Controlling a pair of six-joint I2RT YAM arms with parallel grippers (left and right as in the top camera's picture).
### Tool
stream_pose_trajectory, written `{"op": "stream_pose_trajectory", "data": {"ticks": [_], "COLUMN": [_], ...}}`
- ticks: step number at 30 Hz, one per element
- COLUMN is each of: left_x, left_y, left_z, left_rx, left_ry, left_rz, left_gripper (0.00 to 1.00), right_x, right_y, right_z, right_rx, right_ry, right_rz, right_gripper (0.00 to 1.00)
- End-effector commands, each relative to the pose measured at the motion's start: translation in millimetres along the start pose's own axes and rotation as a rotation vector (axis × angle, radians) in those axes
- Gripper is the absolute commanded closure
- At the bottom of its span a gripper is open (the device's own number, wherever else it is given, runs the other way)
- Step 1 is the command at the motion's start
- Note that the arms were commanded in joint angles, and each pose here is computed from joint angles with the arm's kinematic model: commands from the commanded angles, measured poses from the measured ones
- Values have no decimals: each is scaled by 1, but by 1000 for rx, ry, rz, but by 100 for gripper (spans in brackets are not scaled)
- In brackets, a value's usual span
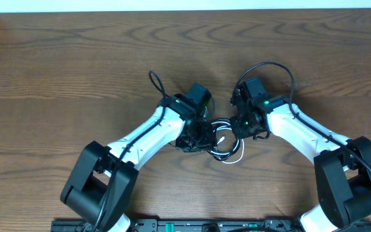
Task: Untangle cables
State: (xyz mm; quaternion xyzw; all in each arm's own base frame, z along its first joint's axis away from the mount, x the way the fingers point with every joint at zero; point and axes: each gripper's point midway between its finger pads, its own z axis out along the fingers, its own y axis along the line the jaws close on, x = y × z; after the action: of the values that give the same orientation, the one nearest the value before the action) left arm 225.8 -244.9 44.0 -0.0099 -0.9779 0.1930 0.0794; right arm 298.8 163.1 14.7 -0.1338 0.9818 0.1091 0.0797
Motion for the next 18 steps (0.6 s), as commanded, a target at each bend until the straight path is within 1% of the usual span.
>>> {"op": "stream_pose_trajectory", "data": {"ticks": [1, 2, 5, 9, 16, 18], "left_x": [7, 7, 0, -9, -3, -5], "left_y": [4, 3, -3, 0, 12, 13], "left_z": [10, 11, 15, 15, 26, 32], "left_rx": [-28, -26, -15, -45, -122, -108], "left_ry": [31, 27, -5, -56, -96, -114], "left_rz": [-47, -45, -45, -137, -241, -267], "left_gripper": [65, 65, 65, 65, 65, 65], "right_x": [5, 5, 5, 5, 5, 5], "right_y": [-1, -1, -2, -2, -2, -2], "right_z": [4, 4, 4, 4, 4, 4], "right_rx": [7, 7, 7, 7, 7, 7], "right_ry": [18, 18, 18, 19, 18, 18], "right_rz": [15, 16, 16, 16, 16, 16], "right_gripper": [70, 68, 68, 67, 67, 67]}}
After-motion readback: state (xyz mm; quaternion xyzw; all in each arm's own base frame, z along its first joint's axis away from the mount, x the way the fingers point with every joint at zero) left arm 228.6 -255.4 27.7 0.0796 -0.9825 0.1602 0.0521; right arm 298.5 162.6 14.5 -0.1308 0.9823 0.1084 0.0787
